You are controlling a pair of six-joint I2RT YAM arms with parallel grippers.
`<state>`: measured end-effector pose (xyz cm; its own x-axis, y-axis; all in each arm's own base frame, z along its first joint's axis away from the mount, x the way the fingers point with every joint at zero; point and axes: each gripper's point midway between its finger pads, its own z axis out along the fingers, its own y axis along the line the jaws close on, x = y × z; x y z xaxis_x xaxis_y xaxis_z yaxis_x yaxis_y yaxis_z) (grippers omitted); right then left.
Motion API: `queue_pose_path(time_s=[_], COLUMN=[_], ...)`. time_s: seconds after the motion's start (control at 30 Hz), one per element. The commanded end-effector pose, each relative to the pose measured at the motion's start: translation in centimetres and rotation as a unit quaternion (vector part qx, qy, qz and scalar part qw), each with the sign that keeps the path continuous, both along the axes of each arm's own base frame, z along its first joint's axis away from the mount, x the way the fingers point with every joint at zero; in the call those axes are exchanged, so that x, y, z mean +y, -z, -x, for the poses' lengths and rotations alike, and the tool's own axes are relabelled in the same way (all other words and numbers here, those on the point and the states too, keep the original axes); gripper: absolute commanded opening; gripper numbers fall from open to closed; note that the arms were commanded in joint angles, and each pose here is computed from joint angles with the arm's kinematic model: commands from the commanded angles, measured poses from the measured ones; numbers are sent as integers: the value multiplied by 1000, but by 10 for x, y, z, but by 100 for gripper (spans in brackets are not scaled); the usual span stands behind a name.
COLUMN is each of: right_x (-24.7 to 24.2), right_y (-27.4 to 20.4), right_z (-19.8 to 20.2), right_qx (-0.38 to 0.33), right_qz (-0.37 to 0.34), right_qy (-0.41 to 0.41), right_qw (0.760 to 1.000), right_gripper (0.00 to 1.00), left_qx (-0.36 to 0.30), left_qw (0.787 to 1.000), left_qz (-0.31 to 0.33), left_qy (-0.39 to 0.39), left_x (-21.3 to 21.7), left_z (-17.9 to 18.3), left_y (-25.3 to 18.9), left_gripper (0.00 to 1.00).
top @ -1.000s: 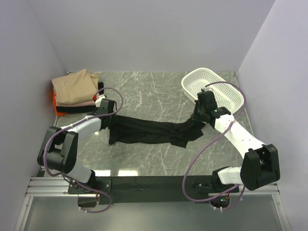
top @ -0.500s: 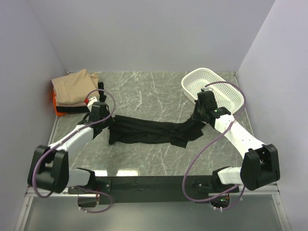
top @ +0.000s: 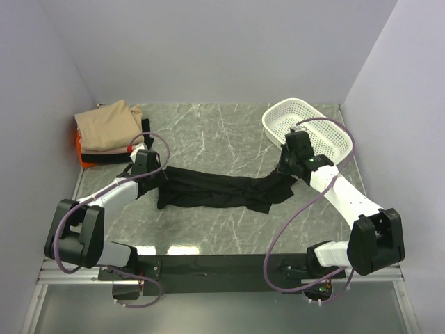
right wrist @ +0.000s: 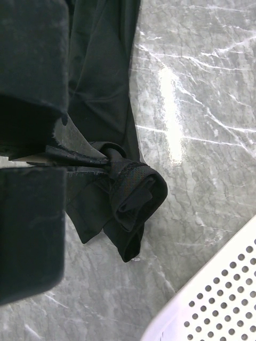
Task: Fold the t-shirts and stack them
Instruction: Flatten the tshirt out
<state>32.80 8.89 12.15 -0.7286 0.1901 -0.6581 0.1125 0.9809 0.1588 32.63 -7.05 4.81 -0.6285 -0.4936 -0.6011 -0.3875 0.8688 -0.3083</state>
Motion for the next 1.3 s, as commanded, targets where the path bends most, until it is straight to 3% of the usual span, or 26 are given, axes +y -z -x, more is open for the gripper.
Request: queue_pose_path(time_s=[0.0, 0.3, 0.63, 0.93, 1.27], right_x=[-1, -2, -2, -2, -7], right_y=[-14, -14, -12, -12, -28], right_z=[-7, -7, -7, -8, -8], right_qx=[-30, -30, -27, -26, -41], right_qz=[-5, -2, -2, 2, 5], right_qy=[2, 2, 3, 1, 11], right_qw=[1000, 1000, 1000, 1000, 999], right_gripper=[0, 0, 0, 0, 0], left_qx=[-9, 13, 3, -5, -80], left_qw=[1000, 1000, 1000, 1000, 995], left_qz=[8, 5, -2, -11, -21], left_qy=[6, 1, -9, -16, -62], left_x=[-3, -1, 5, 11, 30], left_z=[-9, -10, -24, -22, -19], left_y=[-2, 18, 12, 3, -63], left_gripper=[46, 45, 43, 24, 4])
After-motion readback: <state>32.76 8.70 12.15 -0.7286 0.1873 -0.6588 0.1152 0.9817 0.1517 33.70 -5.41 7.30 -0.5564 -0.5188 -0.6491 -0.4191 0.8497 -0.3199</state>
